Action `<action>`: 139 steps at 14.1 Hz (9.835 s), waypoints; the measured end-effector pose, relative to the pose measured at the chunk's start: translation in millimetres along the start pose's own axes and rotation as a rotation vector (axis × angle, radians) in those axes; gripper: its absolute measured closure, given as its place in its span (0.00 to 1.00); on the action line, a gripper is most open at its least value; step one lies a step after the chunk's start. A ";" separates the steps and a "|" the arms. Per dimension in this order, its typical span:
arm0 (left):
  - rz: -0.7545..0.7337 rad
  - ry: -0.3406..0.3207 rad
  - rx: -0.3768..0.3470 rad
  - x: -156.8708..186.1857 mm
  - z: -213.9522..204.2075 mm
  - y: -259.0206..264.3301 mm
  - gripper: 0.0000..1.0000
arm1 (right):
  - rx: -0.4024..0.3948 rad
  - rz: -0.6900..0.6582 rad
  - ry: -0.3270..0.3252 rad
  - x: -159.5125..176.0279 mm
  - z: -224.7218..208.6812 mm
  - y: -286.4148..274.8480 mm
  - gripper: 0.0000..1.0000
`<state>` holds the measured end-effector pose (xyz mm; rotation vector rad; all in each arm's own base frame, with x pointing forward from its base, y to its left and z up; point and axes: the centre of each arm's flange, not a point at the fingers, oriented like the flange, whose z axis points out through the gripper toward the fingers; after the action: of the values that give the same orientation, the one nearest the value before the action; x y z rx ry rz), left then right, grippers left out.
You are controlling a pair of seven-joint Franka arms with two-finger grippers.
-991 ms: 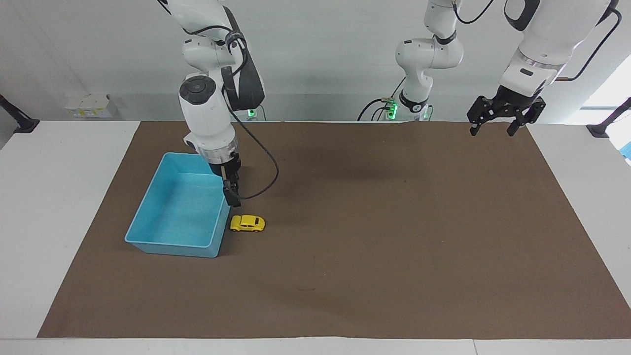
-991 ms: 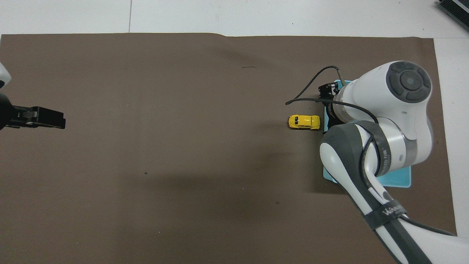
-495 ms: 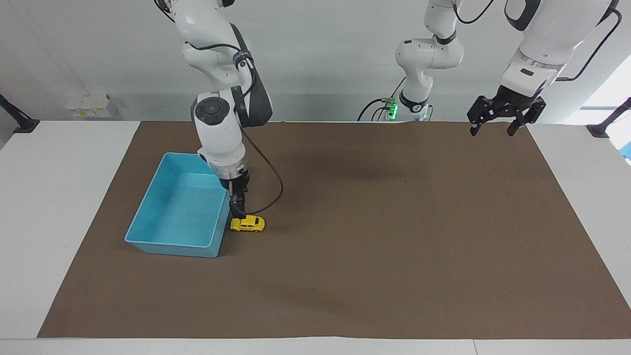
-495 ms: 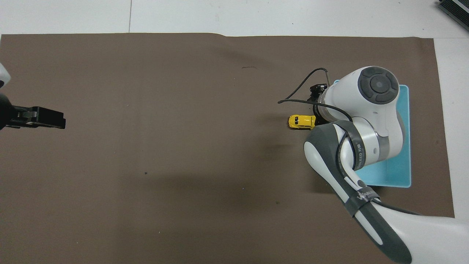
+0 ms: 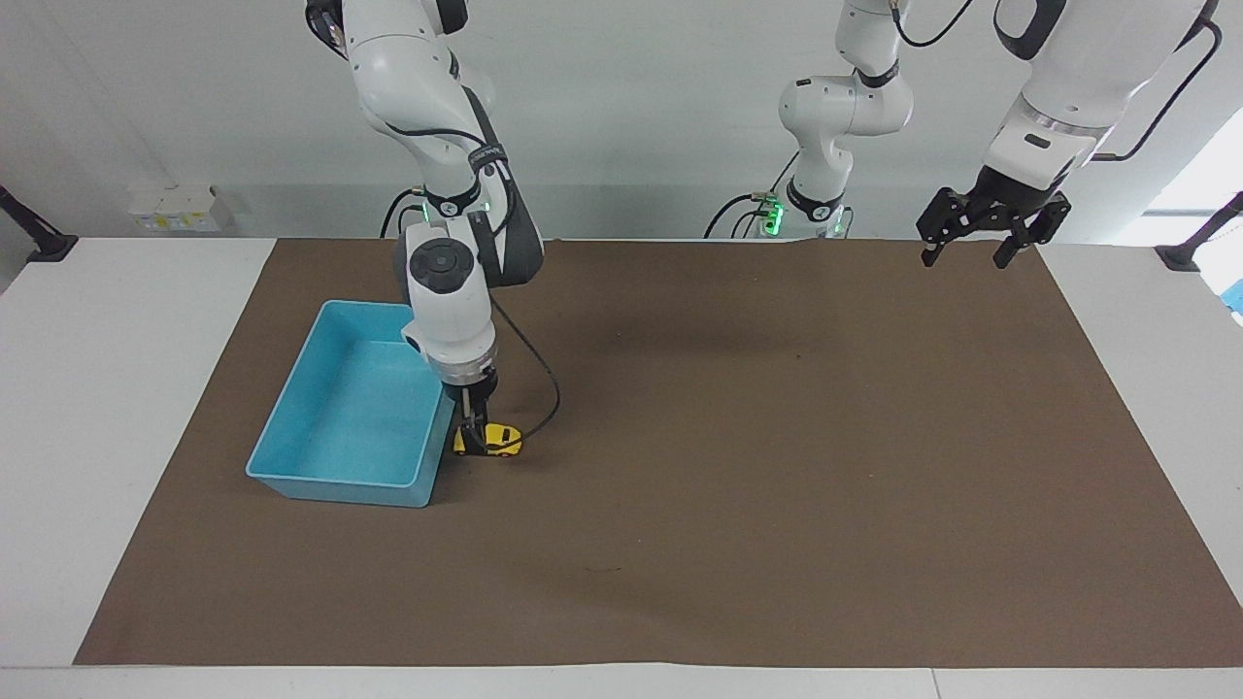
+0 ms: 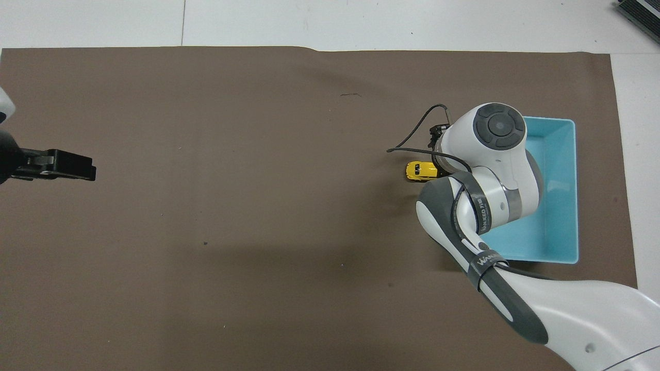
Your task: Wind up and store yellow beetle car
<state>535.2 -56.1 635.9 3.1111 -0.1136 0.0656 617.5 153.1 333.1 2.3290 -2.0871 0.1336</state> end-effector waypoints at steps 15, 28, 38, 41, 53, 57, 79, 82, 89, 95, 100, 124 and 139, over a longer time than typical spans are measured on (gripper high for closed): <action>0.008 0.000 -0.001 -0.4 -0.1 4.8 0.00 | 0.022 -0.013 -0.011 -3.2 37.4 18.7 0.41; -0.010 0.000 -0.002 -0.1 -0.3 -5.4 0.00 | 0.042 -0.040 -0.015 -25.1 -28.7 -2.5 0.55; -0.010 0.000 -0.002 -0.1 -0.3 -5.5 0.00 | 0.068 -0.481 -0.020 -35.6 -105.7 14.3 0.55; -0.010 0.000 -0.002 -0.1 -0.3 -5.6 0.00 | 0.036 -0.640 -0.045 -24.9 -112.7 19.8 0.55; -0.010 0.000 -0.002 -0.1 -0.3 -5.7 0.00 | -0.055 -1.094 -0.085 85.4 -102.1 27.9 0.55; -0.011 0.000 -0.002 -0.1 -0.3 -5.7 0.00 | -0.048 -1.180 -0.121 146.4 -90.9 34.3 0.55; -0.011 0.000 -0.002 -0.1 -0.3 -5.7 0.00 | 0.075 -1.310 -0.006 168.9 -20.8 110.4 0.55; -0.011 0.000 -0.002 -0.1 -0.3 -5.7 0.00 | 0.100 -1.320 -0.049 177.4 -4.2 115.1 0.55; -0.011 0.000 -0.002 -0.1 -0.3 -5.7 0.00 | 0.087 -1.341 -0.075 175.8 11.1 118.3 0.55; -0.011 0.000 -0.002 -0.1 -0.3 -5.8 0.00 | 0.088 -1.342 -0.078 172.9 33.6 118.2 0.55; -0.011 0.000 -0.002 -0.1 -0.3 -5.8 0.00 | 0.086 -1.347 -0.082 170.4 36.3 118.1 0.55; -0.011 0.000 -0.002 -0.1 -0.4 -5.8 0.00 | 0.041 -1.392 -0.089 156.8 -92.2 72.2 0.00; -0.011 0.000 -0.002 -0.1 -0.4 -5.9 0.00 | -0.007 -1.418 -0.114 141.5 -233.3 79.9 0.00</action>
<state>535.5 -50.2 636.1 3.1098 -0.0966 0.0647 540.3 19.2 571.8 3.1414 -0.0670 -0.0386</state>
